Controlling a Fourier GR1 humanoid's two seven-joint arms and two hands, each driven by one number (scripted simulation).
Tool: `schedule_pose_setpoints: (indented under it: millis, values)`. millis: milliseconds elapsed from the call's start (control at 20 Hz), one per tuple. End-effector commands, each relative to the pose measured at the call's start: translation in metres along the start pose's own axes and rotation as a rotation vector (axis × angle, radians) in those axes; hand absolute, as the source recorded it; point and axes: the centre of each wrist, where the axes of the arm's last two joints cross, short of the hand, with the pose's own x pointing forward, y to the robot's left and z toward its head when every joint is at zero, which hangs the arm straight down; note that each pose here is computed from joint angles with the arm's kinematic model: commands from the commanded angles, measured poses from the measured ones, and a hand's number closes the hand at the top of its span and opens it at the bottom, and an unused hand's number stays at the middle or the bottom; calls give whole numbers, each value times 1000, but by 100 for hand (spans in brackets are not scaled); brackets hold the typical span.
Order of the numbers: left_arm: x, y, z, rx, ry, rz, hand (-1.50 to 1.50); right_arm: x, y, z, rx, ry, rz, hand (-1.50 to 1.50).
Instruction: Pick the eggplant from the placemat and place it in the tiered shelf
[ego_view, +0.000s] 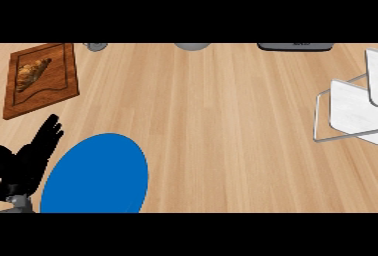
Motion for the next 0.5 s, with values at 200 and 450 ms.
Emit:
schedule_pose_setpoints:
  millis: [200,450]
  values:
    - [-3,5,2,7,9,-6,0,-17,20,-10,15,11,-176,-150]
    - [6,17,10,12,-10,0,0,-18,-23,-10,59,45,-390,-150]
